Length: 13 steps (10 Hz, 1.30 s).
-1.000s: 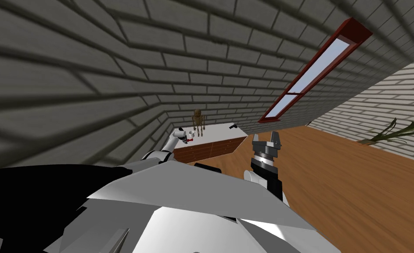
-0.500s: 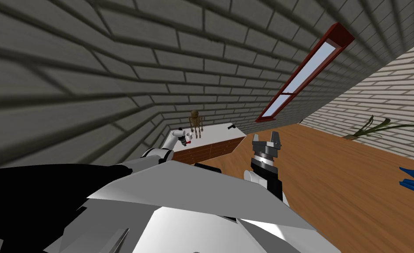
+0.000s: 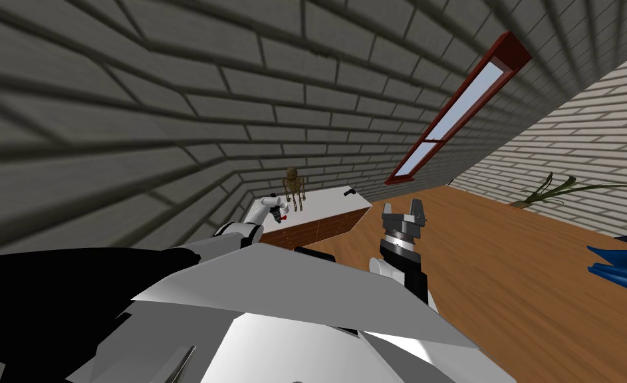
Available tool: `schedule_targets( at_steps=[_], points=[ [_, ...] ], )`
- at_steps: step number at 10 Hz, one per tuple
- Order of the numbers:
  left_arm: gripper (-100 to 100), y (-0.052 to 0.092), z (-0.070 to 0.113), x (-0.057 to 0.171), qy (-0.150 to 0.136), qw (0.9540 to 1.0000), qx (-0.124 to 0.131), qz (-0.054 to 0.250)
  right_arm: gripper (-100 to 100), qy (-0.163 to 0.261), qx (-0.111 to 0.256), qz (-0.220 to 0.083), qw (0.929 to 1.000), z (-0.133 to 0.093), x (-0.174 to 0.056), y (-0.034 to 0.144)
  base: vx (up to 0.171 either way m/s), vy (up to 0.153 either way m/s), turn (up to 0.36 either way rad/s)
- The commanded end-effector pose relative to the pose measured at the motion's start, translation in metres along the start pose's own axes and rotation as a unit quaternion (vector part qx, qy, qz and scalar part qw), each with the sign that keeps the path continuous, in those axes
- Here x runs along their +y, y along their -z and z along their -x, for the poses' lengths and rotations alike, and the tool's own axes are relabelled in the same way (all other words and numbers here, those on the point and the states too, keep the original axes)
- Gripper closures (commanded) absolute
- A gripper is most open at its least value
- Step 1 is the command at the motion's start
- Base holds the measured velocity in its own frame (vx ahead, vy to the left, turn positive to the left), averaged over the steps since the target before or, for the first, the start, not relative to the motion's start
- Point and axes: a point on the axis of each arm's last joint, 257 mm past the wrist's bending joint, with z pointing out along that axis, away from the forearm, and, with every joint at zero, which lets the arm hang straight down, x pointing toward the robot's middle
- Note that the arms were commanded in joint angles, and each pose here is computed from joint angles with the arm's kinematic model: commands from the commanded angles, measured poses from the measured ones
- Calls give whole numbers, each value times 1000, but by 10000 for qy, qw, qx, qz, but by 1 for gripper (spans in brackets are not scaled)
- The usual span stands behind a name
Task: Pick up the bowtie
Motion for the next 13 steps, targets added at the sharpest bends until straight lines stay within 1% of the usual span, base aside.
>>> schedule_targets(
  at_steps=[1,3,4,5,9,10,11,12,13],
  points=[
    [-100,-10,2,5,-15,10000,6,-2,0,0,0,0,10000,0,0,0,26,5,21],
    [-100,-19,4,10,-30,10000,11,-3,0,0,0,0,10000,0,0,0,18,-3,23],
    [-100,-16,3,9,-22,10000,5,7,0,0,0,0,10000,0,0,0,0,0,0],
    [100,-17,3,9,-25,10000,10,-2,0,0,0,0,10000,0,0,0,0,0,0],
    [100,-17,2,9,-28,10000,11,-5,0,0,0,0,10000,0,0,0,0,0,0],
    [0,-17,2,9,-27,10000,11,-4,0,0,0,0,10000,0,0,0,0,0,0],
    [100,-7,1,4,-11,10000,4,-1,0,0,0,0,10000,0,0,0,-8,5,-32],
    [100,-5,1,2,-7,10000,3,-1,0,0,0,0,10000,0,0,0,-9,8,-33],
    [100,-7,1,2,-10,10000,11,-12,0,0,0,0,10000,0,0,0,0,0,0]
  ],
)
